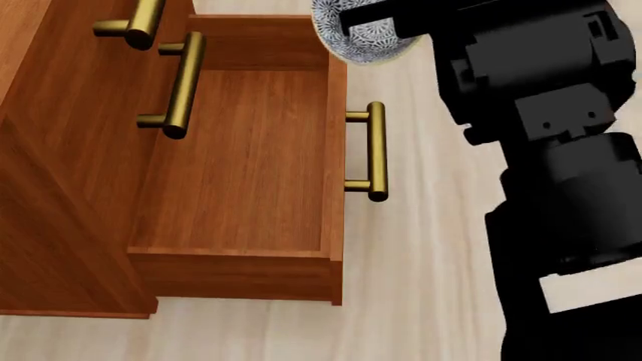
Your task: Put the bowl in the bottom drawer of the cabinet.
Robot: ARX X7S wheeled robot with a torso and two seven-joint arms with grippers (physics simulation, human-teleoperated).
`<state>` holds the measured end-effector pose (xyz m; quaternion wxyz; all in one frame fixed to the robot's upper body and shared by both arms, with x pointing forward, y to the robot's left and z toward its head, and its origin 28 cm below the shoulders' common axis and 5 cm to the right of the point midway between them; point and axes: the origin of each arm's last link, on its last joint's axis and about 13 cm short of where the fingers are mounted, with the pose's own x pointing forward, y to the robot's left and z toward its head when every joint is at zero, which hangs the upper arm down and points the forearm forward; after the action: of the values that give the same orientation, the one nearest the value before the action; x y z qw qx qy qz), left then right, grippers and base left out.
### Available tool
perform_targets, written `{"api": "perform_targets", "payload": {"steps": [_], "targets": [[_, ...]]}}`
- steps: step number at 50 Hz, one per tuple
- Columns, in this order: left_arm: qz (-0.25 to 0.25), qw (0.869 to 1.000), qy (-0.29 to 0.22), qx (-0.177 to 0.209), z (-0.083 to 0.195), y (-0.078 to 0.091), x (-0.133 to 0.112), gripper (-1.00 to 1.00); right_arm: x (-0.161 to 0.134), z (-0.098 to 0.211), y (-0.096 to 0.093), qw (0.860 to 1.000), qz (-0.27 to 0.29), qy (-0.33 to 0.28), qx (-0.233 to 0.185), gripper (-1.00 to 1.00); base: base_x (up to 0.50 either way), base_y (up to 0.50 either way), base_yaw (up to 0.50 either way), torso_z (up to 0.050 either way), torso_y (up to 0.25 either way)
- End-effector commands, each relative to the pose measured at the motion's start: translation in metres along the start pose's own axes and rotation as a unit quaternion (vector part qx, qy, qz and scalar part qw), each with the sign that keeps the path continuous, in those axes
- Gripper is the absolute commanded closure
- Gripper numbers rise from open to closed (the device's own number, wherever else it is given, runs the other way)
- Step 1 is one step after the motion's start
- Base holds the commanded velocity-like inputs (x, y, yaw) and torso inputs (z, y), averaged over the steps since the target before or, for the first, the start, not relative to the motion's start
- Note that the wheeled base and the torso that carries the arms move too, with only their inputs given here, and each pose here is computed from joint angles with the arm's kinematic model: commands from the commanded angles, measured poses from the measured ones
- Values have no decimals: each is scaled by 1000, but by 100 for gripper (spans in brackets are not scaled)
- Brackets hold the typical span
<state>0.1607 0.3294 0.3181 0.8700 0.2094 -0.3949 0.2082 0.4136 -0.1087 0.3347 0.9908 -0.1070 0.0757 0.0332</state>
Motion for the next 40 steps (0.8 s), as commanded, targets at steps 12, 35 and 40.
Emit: {"api": "perform_targets", "payload": {"steps": [12, 35, 40], "targets": [[0, 1000, 3, 3, -3, -1, -1, -100, 15, -1, 27, 999, 47, 12, -11, 100, 0, 0, 0, 0, 0], [1, 1000, 7, 7, -4, 2, -3, -100, 18, -17, 51, 996, 78, 38, -31, 100, 0, 0, 0, 0, 1], [2, 1000, 7, 8, -3, 2, -3, -100, 18, -20, 53, 995, 80, 43, -33, 100, 0, 0, 0, 0, 0]]}}
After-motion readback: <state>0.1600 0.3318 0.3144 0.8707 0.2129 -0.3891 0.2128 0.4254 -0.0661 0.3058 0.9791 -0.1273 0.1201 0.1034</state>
